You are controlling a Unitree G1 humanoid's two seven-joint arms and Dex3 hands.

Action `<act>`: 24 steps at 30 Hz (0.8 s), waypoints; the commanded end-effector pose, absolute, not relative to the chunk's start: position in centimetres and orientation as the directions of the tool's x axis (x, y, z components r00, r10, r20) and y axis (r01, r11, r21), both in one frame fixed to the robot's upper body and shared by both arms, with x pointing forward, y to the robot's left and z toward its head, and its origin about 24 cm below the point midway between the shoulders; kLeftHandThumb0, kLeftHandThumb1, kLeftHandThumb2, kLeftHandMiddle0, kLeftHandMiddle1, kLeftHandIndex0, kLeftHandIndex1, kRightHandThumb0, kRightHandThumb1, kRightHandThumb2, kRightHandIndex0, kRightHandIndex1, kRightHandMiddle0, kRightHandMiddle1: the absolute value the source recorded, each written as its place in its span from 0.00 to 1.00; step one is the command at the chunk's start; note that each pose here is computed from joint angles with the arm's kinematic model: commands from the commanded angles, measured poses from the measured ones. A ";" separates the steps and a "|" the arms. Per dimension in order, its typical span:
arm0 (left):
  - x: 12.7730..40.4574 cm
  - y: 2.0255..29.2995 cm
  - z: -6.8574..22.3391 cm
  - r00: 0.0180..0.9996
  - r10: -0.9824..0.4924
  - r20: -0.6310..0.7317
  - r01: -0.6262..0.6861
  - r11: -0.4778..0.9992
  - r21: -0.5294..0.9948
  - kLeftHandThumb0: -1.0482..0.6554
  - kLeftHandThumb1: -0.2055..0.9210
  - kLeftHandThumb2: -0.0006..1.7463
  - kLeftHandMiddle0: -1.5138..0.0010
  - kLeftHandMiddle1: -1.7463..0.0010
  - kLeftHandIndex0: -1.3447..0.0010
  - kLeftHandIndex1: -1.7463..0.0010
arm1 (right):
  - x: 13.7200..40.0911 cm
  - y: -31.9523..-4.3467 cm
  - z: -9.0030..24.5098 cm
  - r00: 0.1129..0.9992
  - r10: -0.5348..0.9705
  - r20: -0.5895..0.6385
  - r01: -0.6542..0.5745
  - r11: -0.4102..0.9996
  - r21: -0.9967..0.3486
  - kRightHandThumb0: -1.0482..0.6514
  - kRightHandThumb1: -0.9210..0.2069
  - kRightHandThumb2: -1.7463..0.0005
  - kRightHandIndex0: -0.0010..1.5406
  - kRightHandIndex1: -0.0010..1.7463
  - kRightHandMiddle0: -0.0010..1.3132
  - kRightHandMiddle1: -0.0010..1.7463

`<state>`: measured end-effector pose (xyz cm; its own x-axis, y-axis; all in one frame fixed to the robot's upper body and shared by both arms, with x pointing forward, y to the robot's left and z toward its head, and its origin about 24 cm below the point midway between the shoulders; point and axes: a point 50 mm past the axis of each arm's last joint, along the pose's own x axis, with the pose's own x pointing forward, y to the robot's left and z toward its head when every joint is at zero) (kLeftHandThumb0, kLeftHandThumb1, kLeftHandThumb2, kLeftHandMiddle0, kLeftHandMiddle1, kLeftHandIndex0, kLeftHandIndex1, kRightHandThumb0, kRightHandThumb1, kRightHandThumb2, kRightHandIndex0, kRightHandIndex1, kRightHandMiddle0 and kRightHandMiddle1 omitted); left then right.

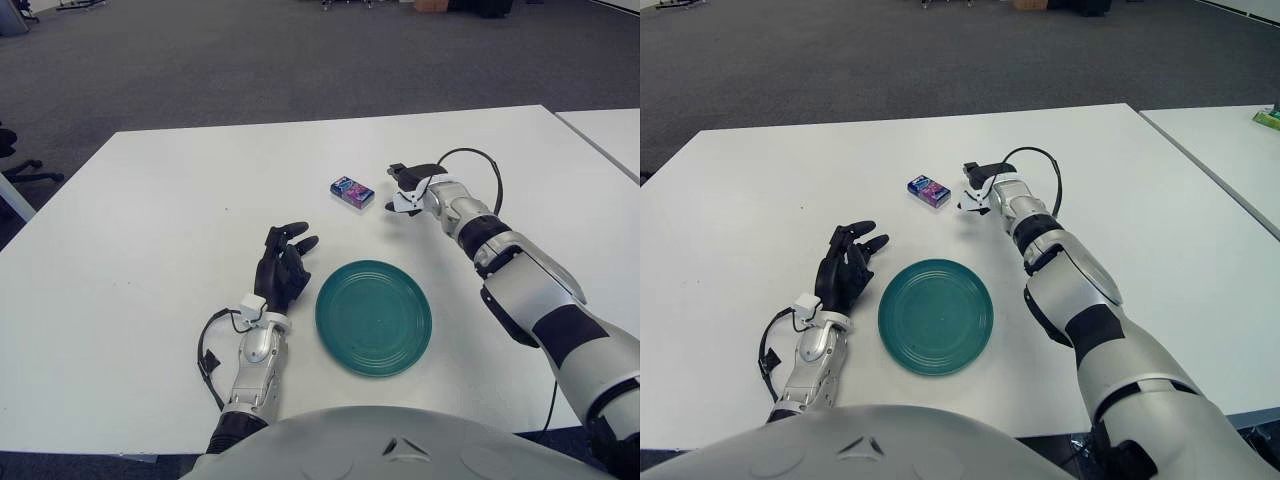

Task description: Put the gum into the plate.

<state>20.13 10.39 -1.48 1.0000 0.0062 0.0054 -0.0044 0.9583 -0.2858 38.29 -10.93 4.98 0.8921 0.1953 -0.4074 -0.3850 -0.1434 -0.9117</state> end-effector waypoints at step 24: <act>17.9 7.8 -3.4 0.994 0.017 -0.105 -0.056 0.925 -0.377 0.08 1.00 0.52 0.70 0.52 0.86 0.34 | 38.3 -6.5 6.0 0.877 0.289 -0.384 -0.364 -0.120 -0.923 0.01 0.00 0.57 0.15 0.01 0.00 0.27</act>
<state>19.99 10.14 -1.23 0.9995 -0.0043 0.0301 0.0123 0.9626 -0.2706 37.91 -6.84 5.21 0.8732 0.2789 -0.3997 -0.3848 -0.1088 -0.9166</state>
